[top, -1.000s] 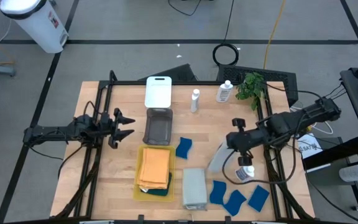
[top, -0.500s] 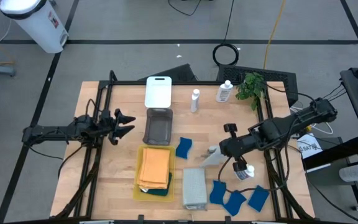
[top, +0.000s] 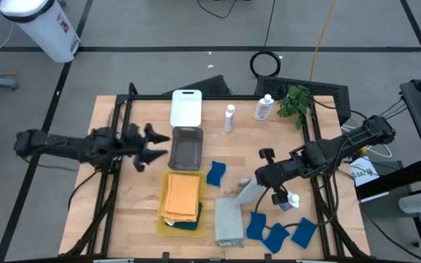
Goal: Pick & Place Kitchen Items
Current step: Put the gray towel into the yellow bin
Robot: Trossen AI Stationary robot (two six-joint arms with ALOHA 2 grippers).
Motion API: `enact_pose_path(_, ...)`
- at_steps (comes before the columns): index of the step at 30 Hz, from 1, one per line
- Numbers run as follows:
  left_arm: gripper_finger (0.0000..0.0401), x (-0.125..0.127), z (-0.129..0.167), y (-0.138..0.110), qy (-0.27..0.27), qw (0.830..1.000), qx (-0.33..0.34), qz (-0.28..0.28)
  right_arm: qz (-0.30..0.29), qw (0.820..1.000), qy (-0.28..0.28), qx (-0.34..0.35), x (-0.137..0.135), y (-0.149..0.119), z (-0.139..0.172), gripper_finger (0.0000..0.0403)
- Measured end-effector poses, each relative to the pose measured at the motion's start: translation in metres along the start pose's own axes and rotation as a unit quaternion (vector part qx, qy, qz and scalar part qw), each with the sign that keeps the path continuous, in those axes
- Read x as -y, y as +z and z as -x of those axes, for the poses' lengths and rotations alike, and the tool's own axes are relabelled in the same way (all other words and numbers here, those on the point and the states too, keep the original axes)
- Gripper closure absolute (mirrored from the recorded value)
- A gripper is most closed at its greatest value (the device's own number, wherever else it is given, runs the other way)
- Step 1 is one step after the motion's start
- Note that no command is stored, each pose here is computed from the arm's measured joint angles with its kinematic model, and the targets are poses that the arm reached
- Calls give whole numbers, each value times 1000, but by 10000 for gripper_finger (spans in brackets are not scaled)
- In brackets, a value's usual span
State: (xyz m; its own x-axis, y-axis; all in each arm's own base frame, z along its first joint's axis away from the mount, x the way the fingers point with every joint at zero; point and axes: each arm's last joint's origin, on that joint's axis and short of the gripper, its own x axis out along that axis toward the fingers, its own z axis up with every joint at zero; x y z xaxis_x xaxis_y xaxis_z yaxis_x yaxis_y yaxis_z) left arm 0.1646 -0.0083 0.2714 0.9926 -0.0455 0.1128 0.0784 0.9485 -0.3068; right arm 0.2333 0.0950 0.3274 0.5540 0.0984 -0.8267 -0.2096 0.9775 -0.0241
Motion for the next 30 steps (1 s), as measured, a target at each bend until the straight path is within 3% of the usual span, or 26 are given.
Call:
enact_pose_path(3, 80, 16, -42, 14, -41, 996, -73, -26, 0, 1000, 0, 1, 0, 0, 0, 401)
enact_pose_path(7, 52, 33, -104, 28, -47, 981, -176, -61, 1, 1000, 1, 9, 0, 2, 0, 401)
enact_pose_path(16, 50, 55, -228, 29, -52, 937, -311, -153, 8, 1000, 1, 10, 0, 2, 0, 401)
enact_pose_path(20, 51, 58, -260, 14, -65, 924, -327, -186, 12, 1000, 1, 10, 0, 2, 0, 401)
enact_pose_path(24, 48, 53, -279, 2, -45, 920, -324, -217, 12, 1000, 1, 10, 0, 2, 0, 401)
enact_pose_path(30, 52, 43, -293, -8, -32, 928, -299, -220, 15, 1000, 2, 13, 0, 3, 0, 401)
